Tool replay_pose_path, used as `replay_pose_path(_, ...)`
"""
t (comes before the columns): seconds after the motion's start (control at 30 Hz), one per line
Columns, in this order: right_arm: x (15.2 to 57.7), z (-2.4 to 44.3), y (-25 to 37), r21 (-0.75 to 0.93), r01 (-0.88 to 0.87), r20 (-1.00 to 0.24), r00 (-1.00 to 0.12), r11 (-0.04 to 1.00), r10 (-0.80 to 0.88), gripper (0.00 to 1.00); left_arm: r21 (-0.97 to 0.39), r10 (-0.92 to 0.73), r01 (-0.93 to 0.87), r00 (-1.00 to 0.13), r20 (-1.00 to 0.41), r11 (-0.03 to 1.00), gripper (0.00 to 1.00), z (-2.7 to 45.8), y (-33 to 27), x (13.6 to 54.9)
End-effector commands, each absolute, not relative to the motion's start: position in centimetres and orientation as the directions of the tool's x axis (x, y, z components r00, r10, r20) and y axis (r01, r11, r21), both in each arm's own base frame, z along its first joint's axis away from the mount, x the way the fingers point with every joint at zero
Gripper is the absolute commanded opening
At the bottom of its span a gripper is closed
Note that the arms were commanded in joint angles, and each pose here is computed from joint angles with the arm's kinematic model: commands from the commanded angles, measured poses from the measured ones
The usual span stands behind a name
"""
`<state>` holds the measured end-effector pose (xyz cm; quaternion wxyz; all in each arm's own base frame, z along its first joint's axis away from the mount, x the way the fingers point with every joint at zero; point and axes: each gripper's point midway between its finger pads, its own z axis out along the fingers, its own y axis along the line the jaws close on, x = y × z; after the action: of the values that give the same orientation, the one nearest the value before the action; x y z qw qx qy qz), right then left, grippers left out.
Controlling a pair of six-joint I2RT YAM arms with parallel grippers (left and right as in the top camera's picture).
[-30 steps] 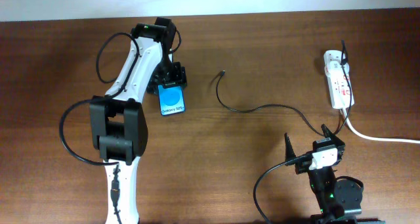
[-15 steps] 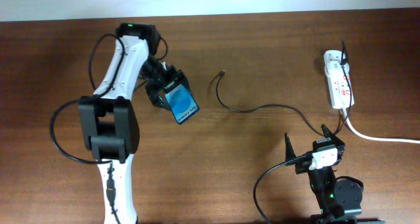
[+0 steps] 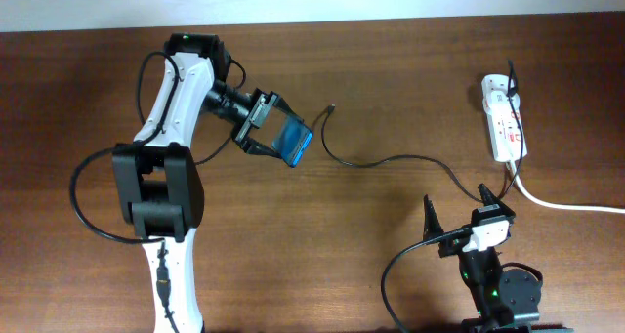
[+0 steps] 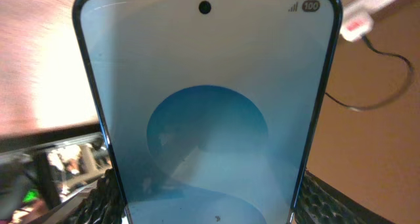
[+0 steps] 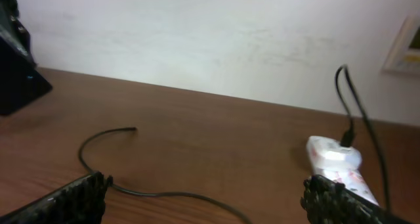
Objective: Plug charger to phone and switch on socket
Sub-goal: 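Raise the phone with the left gripper and bring the right gripper toward it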
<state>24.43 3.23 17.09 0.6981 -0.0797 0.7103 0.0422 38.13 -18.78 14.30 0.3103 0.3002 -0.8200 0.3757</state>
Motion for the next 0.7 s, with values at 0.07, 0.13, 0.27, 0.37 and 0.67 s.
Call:
replay_pose_path(0.07, 23.9, 18.8, 4.9, 0.186, -0.273, -0.982, -0.026, 0.944, 0.186, 0.98, -0.453, -0.226, -0.759, -0.598, 0.769, 0.467, 0.0, 15.8, -19.6, 38.8)
replay_pose_path(0.13, 23.4, 20.3, 5.6, 0.184, -0.314, -0.982, -0.017, 0.932, 0.188, 0.98, -0.442, -0.243, -0.752, -0.605, 0.758, 0.489, 0.0, 15.3, -19.3, 38.7)
replay_pose_path(0.27, 22.7, 24.6, 7.7, 0.224, -0.42, -0.975, -0.103, 0.88, 0.199, 0.98, -0.416, -0.296, -0.719, -0.64, 0.709, 0.558, 0.0, 13.7, -18.3, 38.7)
replay_pose_path(0.37, 23.2, 27.3, 10.0, 0.285, -0.52, -0.953, -0.246, 0.805, 0.178, 0.98, -0.406, -0.332, -0.686, -0.679, 0.655, 0.603, 0.0, 12.5, -17.5, 39.2)
replay_pose_path(0.67, 29.0, 29.9, 15.5, 0.592, -0.634, -0.769, -0.628, 0.497, 0.115, 0.98, -0.292, -0.512, -0.636, -0.759, 0.401, 0.715, 0.0, 14.7, -15.0, 41.3)
